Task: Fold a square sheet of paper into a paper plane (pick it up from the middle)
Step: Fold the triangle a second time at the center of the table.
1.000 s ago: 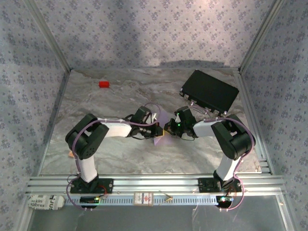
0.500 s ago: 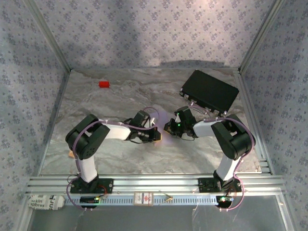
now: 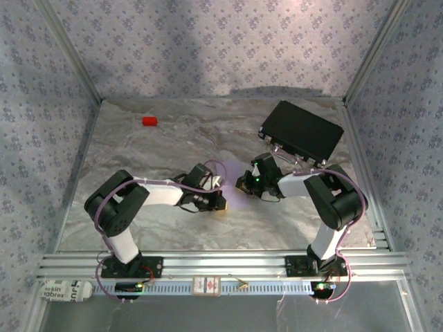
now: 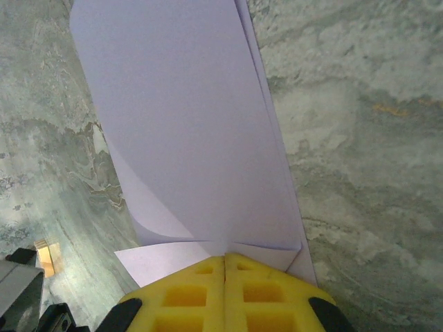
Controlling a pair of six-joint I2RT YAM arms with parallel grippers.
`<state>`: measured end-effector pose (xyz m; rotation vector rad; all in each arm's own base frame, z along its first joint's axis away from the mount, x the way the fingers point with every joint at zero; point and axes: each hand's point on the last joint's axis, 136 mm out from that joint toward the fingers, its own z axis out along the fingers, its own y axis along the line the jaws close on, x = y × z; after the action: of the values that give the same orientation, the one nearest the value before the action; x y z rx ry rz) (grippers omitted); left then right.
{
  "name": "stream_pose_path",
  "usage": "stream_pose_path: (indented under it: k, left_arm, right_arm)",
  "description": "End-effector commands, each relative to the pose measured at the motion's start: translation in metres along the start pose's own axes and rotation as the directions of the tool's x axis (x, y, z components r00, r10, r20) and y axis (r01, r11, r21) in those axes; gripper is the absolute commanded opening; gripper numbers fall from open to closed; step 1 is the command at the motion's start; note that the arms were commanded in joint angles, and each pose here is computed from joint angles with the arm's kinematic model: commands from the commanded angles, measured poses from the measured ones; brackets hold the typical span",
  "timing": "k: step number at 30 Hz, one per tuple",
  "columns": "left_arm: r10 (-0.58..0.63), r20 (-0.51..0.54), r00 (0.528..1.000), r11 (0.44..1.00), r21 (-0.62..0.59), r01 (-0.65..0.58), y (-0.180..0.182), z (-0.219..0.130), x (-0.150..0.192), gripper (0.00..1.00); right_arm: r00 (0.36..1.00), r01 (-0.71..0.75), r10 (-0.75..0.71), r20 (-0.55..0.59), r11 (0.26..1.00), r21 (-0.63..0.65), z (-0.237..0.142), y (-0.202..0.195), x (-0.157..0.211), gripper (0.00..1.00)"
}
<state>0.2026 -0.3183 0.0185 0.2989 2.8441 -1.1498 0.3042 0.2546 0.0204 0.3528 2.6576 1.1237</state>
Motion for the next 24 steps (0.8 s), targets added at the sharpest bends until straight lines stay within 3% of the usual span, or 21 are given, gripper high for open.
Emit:
stream_pose_path:
  k: [1,9,14,17,24]
  left_arm:
    - [-0.013,-0.084,0.996,0.997,-0.079,0.006,0.02,-0.005,0.031,0.03]
    - [0.092,0.103,0.99,0.995,0.015,-0.095,-0.031,-0.044,-0.007,0.01]
    - [0.077,0.213,0.974,0.995,0.041,-0.088,-0.041,-0.065,-0.046,0.02]
    - [0.064,0.207,0.976,0.995,0.067,-0.079,-0.045,-0.063,-0.064,0.02]
    - [0.09,0.112,0.99,0.995,0.03,-0.094,-0.039,-0.039,-0.074,0.02]
  right_arm:
    - [0.999,-0.033,0.034,-0.003,0.991,0.128,-0.003,-0.036,0.009,0.0]
    - [0.996,0.086,-0.086,0.014,0.996,-0.014,-0.011,0.016,-0.002,0.03]
    - [0.988,0.126,-0.129,0.087,0.991,0.037,-0.037,0.023,-0.01,0.14]
    - [0.988,0.101,-0.11,0.107,0.991,0.083,-0.05,0.012,-0.007,0.22]
    - [0.995,0.06,-0.068,0.072,0.992,0.107,-0.061,-0.003,0.012,0.26]
